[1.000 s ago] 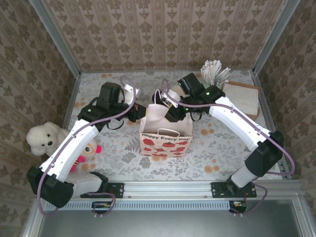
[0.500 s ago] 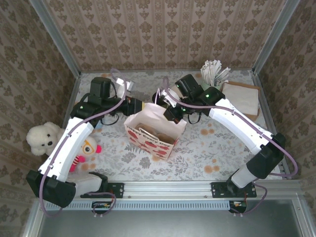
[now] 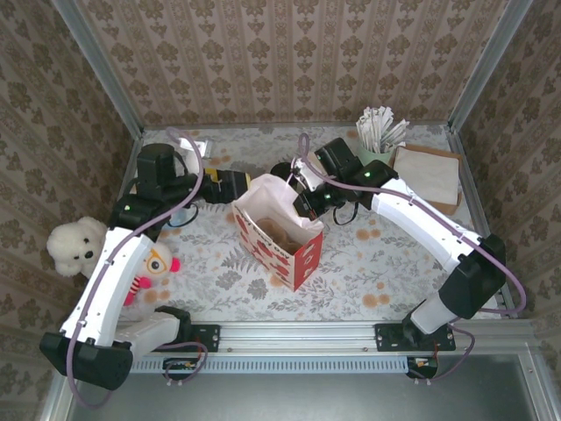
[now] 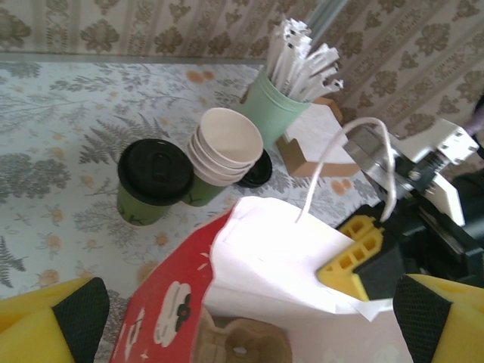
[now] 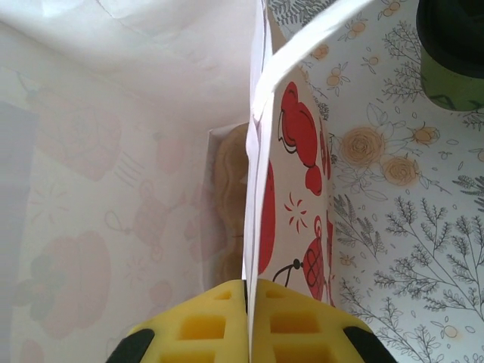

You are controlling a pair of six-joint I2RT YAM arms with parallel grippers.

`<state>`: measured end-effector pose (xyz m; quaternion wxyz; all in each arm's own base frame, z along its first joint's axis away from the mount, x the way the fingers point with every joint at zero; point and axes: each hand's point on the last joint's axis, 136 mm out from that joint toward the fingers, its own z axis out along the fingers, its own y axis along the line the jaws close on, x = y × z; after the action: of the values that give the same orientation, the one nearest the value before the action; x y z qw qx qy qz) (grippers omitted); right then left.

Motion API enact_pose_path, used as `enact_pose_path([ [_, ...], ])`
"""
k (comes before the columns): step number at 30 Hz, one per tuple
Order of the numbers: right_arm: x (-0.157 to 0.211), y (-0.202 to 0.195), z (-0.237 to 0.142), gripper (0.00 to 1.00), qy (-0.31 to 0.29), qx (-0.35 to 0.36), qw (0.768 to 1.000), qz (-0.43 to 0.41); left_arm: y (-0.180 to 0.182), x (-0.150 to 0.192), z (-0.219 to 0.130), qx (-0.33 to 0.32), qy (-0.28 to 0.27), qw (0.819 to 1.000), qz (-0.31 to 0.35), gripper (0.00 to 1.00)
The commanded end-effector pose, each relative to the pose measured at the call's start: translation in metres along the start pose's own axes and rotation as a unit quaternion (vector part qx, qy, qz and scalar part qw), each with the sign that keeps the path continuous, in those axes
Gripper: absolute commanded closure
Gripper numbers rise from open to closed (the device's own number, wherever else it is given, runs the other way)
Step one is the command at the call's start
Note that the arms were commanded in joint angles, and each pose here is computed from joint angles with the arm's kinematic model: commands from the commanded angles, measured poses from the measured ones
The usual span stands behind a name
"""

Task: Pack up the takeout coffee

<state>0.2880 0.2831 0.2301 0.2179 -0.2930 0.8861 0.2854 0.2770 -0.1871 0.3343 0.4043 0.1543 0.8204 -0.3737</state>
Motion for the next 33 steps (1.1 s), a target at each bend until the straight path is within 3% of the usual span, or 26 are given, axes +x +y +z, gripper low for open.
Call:
enact_pose_path([
  [1,-0.005,0.013,-0.015,0.99,-0.012,-0.011,1.000,0.004,0.011,-0.011,-0.008,-0.035,-0.026,0.999,-0.013,0.00],
  [6,0.005,-0.002,-0.003,0.99,0.011,0.039,0.999,0.018,0.030,-0.014,-0.014,-0.080,-0.046,0.995,-0.039,0.00],
  [10,-0.003,0.004,-0.003,0.97,-0.004,0.054,0.998,0.022,0.046,-0.011,-0.014,-0.098,-0.046,0.991,-0.081,0.00],
  [14,-0.015,0.009,-0.007,0.99,-0.037,0.080,0.996,0.032,0.061,-0.009,-0.016,-0.121,-0.052,0.985,-0.115,0.00],
  [18,-0.028,0.019,-0.017,1.00,-0.086,0.068,0.993,0.041,0.065,-0.010,-0.019,-0.136,-0.054,0.982,-0.120,0.00],
  [21,-0.031,0.011,-0.023,1.00,-0.123,0.105,0.986,0.033,0.065,-0.013,-0.024,-0.142,-0.062,0.981,-0.113,0.00],
  [23,-0.032,0.018,-0.022,1.00,-0.145,0.079,0.986,0.031,0.063,-0.014,-0.028,-0.144,-0.069,0.982,-0.104,0.00],
  [25,-0.031,0.046,-0.018,1.00,-0.134,0.001,0.991,0.004,0.062,-0.014,-0.030,-0.144,-0.071,0.982,-0.098,0.00],
  [28,-0.023,0.023,-0.012,1.00,-0.113,0.058,0.992,0.027,0.060,-0.012,-0.030,-0.137,-0.068,0.984,-0.095,0.00],
  [31,-0.018,0.027,-0.002,1.00,-0.093,0.015,0.995,0.036,0.058,-0.012,-0.030,-0.135,-0.068,0.984,-0.097,0.00],
  [33,-0.021,0.021,0.000,1.00,-0.101,0.030,0.993,0.046,0.060,-0.014,-0.033,-0.145,-0.069,0.982,-0.099,0.00],
])
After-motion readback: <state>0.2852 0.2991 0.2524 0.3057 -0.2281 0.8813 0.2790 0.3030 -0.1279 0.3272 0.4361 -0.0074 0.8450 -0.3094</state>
